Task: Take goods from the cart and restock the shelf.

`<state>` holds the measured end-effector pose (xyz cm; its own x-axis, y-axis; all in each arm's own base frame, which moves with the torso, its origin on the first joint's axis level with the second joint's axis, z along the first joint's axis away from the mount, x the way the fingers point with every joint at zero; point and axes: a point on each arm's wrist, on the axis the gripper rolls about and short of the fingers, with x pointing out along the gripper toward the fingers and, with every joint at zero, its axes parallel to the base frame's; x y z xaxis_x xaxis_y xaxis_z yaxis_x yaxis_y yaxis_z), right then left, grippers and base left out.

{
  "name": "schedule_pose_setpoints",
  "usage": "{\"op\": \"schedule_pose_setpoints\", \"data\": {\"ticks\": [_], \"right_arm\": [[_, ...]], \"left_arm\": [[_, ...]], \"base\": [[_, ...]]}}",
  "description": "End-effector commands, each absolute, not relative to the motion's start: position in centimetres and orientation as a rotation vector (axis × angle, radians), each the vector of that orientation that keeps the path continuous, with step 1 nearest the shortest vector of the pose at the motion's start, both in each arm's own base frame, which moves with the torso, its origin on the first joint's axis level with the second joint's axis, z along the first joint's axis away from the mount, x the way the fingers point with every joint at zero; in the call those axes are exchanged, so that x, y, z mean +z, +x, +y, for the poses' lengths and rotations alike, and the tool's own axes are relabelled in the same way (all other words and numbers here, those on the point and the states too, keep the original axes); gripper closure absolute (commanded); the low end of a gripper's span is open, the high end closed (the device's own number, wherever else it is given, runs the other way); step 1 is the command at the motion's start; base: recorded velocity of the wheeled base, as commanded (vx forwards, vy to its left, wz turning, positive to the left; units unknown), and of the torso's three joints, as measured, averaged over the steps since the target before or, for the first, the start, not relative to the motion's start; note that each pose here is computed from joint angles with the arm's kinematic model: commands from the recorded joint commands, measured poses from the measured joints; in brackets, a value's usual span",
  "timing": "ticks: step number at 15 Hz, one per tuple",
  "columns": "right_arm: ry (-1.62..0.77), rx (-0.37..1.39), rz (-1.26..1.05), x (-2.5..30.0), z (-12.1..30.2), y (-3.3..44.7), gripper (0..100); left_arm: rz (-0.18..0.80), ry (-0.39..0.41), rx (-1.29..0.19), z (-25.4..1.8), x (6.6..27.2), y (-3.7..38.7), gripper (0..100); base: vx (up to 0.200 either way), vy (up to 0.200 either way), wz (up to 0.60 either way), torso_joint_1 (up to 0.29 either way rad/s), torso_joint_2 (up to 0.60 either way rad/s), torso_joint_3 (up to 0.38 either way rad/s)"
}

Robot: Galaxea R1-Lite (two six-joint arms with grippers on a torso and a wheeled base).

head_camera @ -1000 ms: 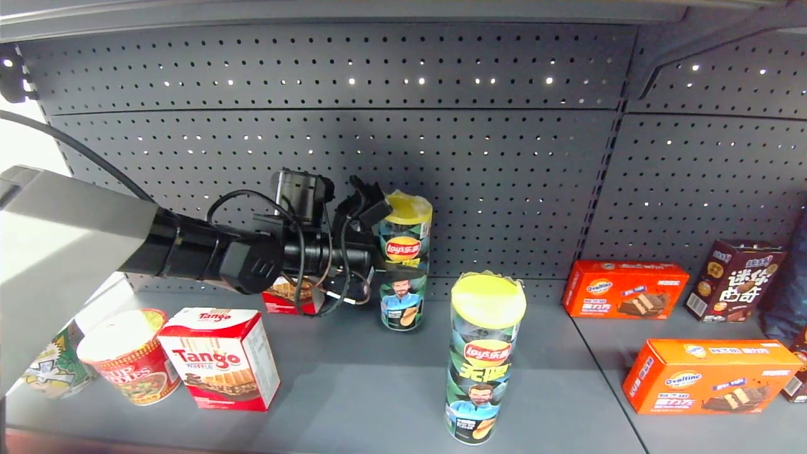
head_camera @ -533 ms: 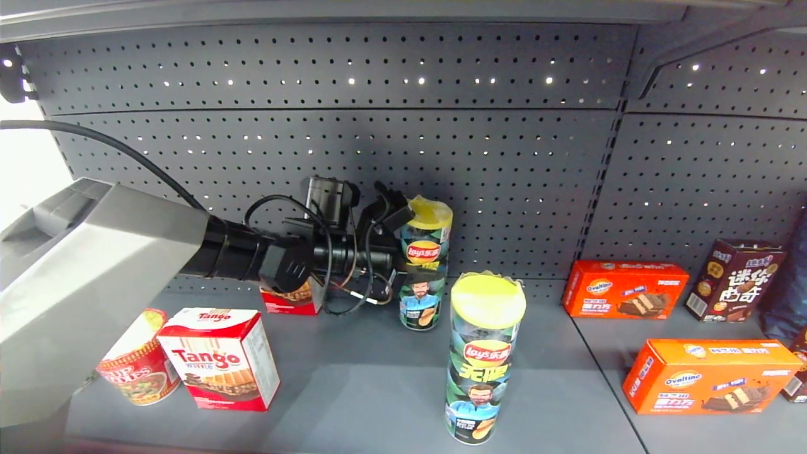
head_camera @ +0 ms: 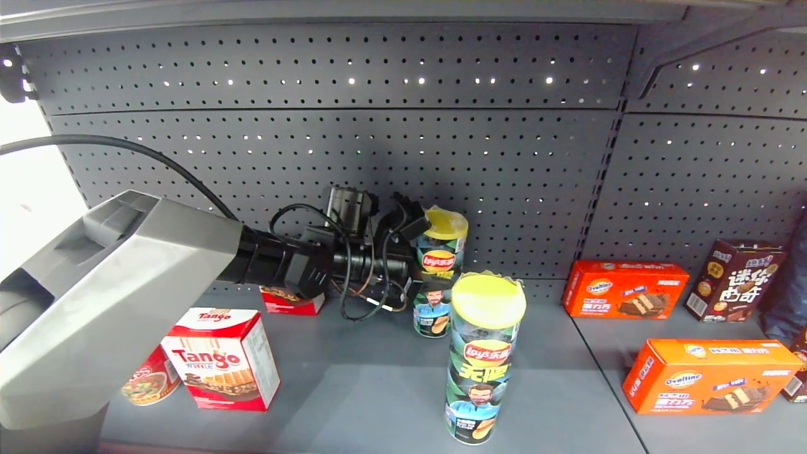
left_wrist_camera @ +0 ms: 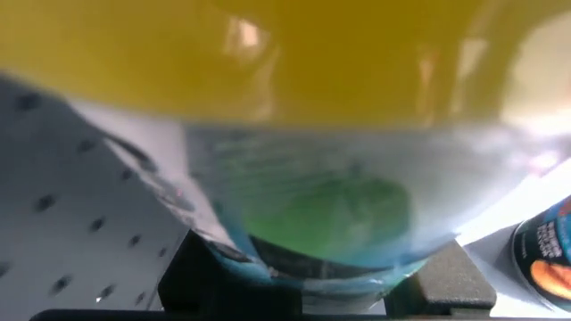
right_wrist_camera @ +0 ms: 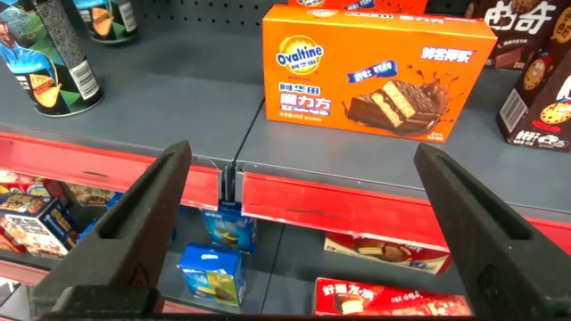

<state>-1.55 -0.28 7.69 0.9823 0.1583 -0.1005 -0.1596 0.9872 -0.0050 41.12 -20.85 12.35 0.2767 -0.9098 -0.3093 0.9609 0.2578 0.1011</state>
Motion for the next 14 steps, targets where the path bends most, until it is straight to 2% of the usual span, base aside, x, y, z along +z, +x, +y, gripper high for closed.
{"op": "schedule_pose_setpoints", "data": {"ticks": [1, 4, 14], "right_arm": [[-0.014, 0.16, 0.102, 7.7, -0.28, -1.53, 0], [-0.014, 0.16, 0.102, 7.7, -0.28, -1.53, 0], [-0.014, 0.16, 0.102, 7.7, -0.28, -1.53, 0]], "left_arm": [[0.214, 0.29, -1.289, -21.34, 11.7, 41.22, 100], [0.22, 0.29, -1.29, -21.46, 11.17, 41.49, 100], [0.195, 0.291, -1.294, -22.21, 11.23, 42.21, 100]], "base": [[0.0, 0.0, 0.0, 0.0, 0.0, 0.0], [0.0, 0.0, 0.0, 0.0, 0.0, 0.0], [0.0, 0.0, 0.0, 0.0, 0.0, 0.0]]}}
